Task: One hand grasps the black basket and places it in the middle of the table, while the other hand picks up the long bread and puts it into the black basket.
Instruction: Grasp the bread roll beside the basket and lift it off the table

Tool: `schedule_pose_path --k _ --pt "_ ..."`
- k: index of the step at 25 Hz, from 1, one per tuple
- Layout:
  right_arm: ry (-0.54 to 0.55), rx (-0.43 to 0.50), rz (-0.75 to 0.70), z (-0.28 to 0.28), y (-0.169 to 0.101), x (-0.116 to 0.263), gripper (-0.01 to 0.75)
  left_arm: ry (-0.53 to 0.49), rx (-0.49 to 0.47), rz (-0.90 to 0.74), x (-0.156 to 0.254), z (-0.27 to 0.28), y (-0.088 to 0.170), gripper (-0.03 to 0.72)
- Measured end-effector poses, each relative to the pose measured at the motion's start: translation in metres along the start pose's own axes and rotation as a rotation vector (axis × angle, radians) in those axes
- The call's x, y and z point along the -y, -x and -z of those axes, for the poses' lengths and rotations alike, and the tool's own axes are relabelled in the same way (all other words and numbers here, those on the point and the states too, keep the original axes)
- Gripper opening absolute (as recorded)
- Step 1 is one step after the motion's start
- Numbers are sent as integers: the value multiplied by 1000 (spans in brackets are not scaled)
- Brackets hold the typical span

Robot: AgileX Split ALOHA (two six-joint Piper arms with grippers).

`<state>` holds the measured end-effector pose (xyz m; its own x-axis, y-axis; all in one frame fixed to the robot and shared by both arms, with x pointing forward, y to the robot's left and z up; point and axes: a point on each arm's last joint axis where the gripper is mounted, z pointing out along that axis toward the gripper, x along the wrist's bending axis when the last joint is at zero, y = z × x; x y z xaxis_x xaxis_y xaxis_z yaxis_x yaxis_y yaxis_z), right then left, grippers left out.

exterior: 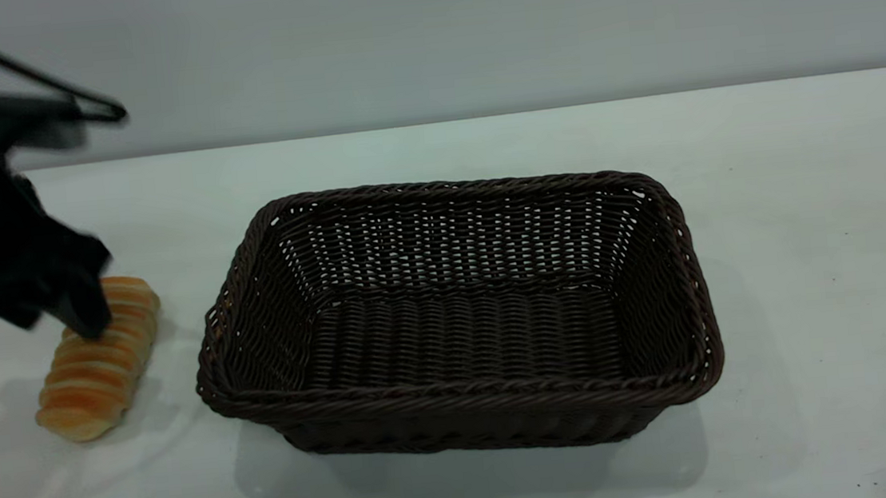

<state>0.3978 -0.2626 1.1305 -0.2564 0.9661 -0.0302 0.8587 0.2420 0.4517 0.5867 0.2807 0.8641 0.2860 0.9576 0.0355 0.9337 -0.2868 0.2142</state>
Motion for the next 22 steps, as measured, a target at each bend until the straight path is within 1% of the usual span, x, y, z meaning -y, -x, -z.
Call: schedule_pose_path --k 4,7,9,10,12,15,16,17,19,20,22 --pt "13 1 0 3 0 2 538 -65 15 -56 10 -39 1 568" --pt "20 1 0 5 0 3 538 -87 20 -68 13 -55 2 565" --pt "26 1 0 6 0 4 538 -95 22 -63 13 -60 2 538" --pt "27 1 0 7 0 4 538 -99 22 -55 13 -61 2 506" --pt "27 1 0 7 0 4 538 -106 21 -36 13 -61 1 406" --pt "27 1 0 7 0 4 538 -120 22 -13 9 -56 0 207" --pt "27 1 0 7 0 4 538 -133 26 -10 9 -54 0 173" --pt "27 1 0 7 0 4 538 -150 31 -3 10 -51 0 152" --pt "27 1 0 7 0 4 538 -202 45 18 12 -39 1 148" --pt "27 1 0 7 0 4 538 -206 46 29 10 -32 1 148" --pt "27 1 0 7 0 4 538 -163 40 49 0 -6 0 148"
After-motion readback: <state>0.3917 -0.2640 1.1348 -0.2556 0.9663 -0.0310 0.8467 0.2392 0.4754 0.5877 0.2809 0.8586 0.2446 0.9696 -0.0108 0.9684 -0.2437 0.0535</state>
